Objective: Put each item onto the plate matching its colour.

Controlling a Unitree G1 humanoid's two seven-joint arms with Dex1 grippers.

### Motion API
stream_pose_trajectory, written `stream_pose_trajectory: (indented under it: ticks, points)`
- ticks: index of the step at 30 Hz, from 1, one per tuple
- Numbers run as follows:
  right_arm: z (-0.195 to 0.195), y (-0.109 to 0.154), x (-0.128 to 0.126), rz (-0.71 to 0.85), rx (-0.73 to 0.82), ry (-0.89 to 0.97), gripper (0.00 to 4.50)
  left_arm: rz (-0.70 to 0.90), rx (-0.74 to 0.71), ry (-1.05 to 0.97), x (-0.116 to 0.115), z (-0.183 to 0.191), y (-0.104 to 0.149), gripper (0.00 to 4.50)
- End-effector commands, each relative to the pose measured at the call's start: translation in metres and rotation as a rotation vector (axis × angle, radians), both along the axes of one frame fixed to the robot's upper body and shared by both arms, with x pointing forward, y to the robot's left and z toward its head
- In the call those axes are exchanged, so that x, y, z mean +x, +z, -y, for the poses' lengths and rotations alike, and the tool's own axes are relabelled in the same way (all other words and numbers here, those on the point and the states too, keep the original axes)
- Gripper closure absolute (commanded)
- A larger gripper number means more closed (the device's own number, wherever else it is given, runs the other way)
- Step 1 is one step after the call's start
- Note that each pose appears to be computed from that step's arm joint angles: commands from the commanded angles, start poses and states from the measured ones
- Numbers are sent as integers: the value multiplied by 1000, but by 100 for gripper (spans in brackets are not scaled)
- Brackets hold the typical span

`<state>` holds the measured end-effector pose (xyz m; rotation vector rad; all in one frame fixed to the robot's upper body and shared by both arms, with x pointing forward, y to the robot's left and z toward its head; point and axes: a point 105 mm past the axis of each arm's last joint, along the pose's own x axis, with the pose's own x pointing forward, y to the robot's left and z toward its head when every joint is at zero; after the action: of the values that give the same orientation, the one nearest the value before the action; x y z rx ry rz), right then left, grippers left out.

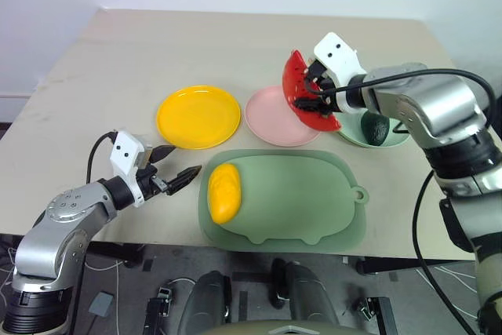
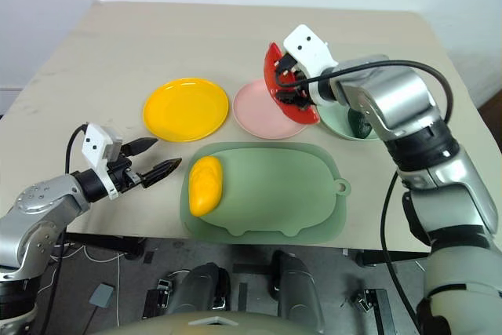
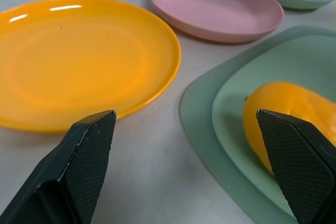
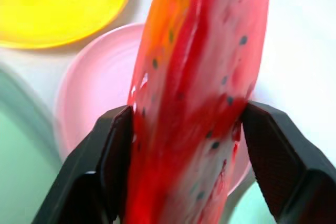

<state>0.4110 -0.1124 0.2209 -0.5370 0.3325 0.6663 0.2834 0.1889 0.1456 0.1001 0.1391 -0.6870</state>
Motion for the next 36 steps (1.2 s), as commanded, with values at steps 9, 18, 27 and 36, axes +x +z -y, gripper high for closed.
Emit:
stream_pose_trajectory:
  ticks: [9,18,27,36]
  points:
    - [-17,-13,37,97,-87,142,60,74,53,-5,-10,-3,24,0]
    - [-19,18,25,323,-98,246,3,54,76,-82,-32,6,42,0]
    - [-1,50,-5,454,3,235,3,-64,113,-272,-50,43,41,0]
    - [-10,36,-34,442,59,258,3,-200,170,-178,-29,63,23,0]
